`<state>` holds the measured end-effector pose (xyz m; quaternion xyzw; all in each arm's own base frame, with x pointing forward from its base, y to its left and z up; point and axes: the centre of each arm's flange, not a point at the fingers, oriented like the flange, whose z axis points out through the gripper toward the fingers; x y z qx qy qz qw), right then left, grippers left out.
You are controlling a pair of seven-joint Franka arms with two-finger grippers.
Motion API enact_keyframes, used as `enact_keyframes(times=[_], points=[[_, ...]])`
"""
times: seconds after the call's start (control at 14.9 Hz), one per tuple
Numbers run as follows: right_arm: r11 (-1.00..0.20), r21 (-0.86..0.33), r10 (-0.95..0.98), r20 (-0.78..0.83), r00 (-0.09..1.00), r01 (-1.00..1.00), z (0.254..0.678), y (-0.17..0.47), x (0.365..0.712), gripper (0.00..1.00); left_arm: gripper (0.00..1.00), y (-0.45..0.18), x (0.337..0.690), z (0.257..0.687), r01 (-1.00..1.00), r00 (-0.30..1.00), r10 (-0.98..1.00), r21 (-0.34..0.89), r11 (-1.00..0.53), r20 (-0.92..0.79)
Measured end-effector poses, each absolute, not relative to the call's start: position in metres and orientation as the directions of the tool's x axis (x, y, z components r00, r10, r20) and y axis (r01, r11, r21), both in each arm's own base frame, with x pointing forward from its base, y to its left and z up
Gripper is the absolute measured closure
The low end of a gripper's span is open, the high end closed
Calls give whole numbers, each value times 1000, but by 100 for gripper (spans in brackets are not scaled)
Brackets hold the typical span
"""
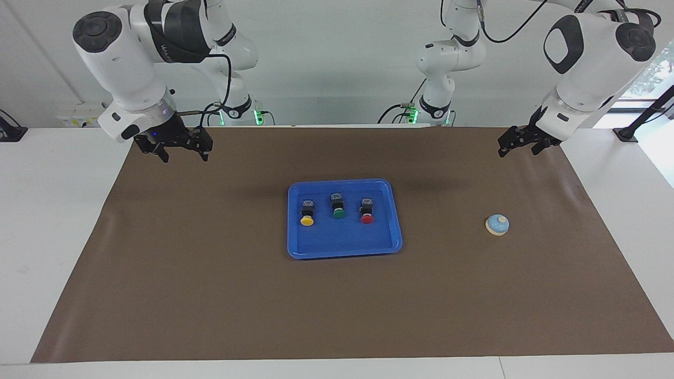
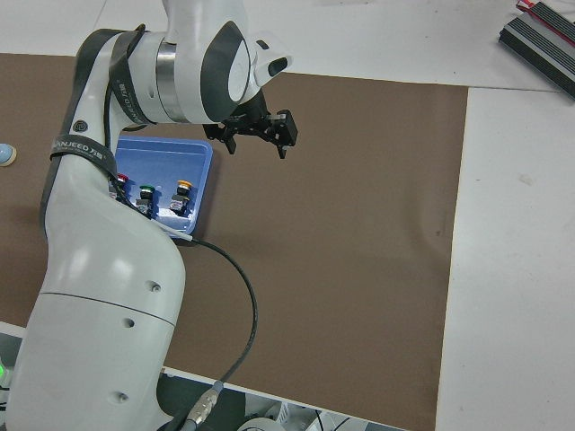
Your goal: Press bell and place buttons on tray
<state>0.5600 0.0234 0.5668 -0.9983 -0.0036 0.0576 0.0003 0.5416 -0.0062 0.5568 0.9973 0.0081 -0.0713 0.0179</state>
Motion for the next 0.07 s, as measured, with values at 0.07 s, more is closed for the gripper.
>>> enact_keyframes(times=[0.07], points=[[-1000, -1, 7, -115, 993, 7, 567, 23, 560, 0, 0, -6, 542, 557, 19, 990, 14, 34, -999, -142]])
